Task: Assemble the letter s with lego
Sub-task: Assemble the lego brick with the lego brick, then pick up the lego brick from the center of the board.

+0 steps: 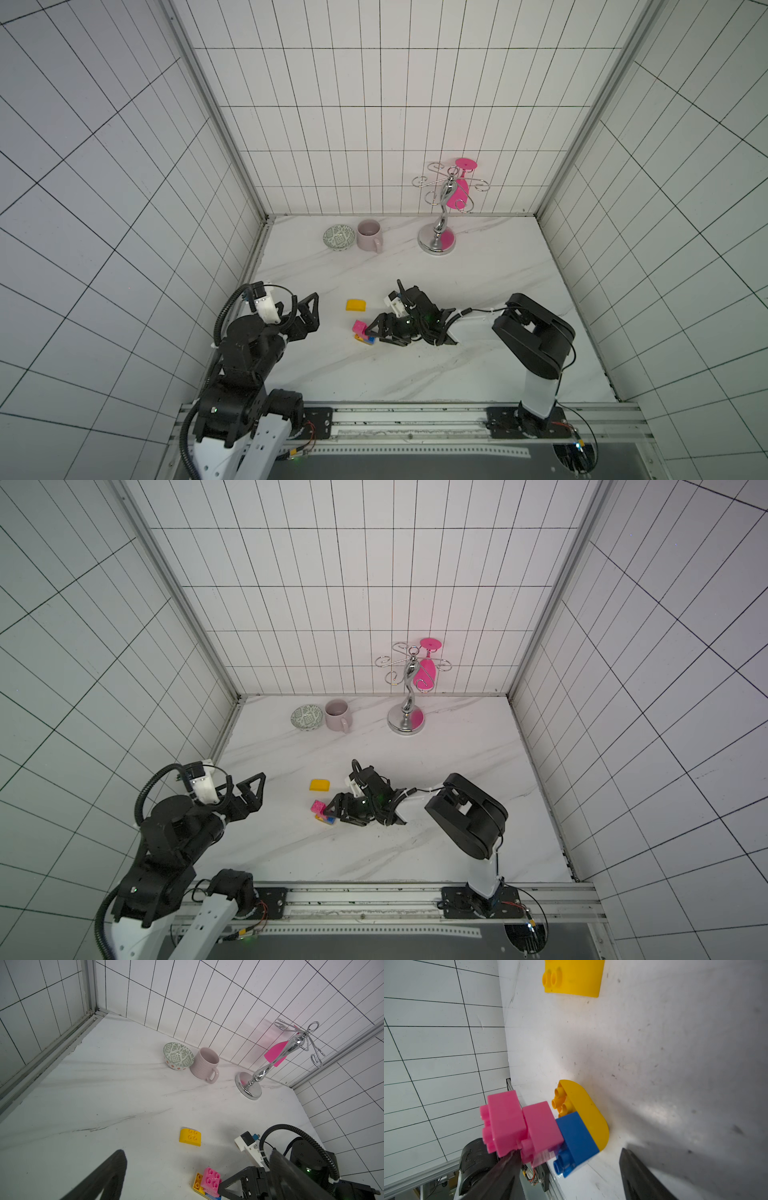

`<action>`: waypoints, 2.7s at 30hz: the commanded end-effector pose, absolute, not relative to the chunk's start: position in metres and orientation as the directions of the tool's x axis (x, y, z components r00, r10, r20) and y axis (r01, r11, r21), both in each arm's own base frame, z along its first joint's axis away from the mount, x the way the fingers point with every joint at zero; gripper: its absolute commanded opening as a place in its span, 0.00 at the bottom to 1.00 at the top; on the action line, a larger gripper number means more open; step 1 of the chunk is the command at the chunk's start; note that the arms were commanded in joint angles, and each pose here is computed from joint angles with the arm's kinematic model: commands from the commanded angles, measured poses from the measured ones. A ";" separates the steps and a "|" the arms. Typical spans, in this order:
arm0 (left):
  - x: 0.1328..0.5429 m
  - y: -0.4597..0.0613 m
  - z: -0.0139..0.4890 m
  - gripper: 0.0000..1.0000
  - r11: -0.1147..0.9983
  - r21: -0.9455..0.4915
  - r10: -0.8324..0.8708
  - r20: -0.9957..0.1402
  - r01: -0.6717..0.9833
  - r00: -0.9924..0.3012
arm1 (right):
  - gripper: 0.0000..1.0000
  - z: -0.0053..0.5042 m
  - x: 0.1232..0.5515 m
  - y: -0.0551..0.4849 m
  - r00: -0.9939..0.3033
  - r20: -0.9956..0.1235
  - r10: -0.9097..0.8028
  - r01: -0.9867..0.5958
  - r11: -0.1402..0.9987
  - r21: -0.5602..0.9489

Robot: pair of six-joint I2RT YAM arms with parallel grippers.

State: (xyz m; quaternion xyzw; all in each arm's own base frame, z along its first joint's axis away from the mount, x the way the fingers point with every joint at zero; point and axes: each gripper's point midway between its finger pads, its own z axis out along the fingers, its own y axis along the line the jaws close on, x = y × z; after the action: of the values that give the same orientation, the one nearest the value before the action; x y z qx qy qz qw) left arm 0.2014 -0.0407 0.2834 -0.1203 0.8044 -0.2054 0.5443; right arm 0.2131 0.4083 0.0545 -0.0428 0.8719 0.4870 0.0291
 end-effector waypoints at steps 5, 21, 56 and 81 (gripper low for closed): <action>0.201 -0.037 0.286 0.99 0.891 -0.453 -0.415 -0.836 0.025 -0.358 | 0.69 0.043 0.213 0.409 -0.995 -0.083 -0.052 -0.098 0.566 0.819; 0.201 -0.036 0.285 0.99 0.893 -0.451 -0.416 -0.837 0.018 -0.355 | 0.64 0.032 0.212 0.404 -0.995 -0.077 -0.056 -0.095 0.590 0.802; 0.276 -0.083 0.223 0.96 0.935 -0.343 -0.150 -0.609 0.089 -0.779 | 0.92 0.203 0.253 0.331 -0.767 -0.513 -0.386 -0.624 0.632 0.458; 0.359 -0.139 0.072 0.82 0.417 0.004 0.899 -0.150 0.909 -0.412 | 0.93 0.235 0.228 0.300 -0.570 -0.759 -0.316 -0.797 0.439 0.415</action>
State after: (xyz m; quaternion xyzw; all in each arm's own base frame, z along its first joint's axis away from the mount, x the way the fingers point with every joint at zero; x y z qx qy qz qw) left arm 0.3644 -0.1315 0.0843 0.4961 0.8640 -0.0309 0.0799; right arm 0.2265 0.2980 0.2375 -0.3469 0.7993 0.3865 0.3025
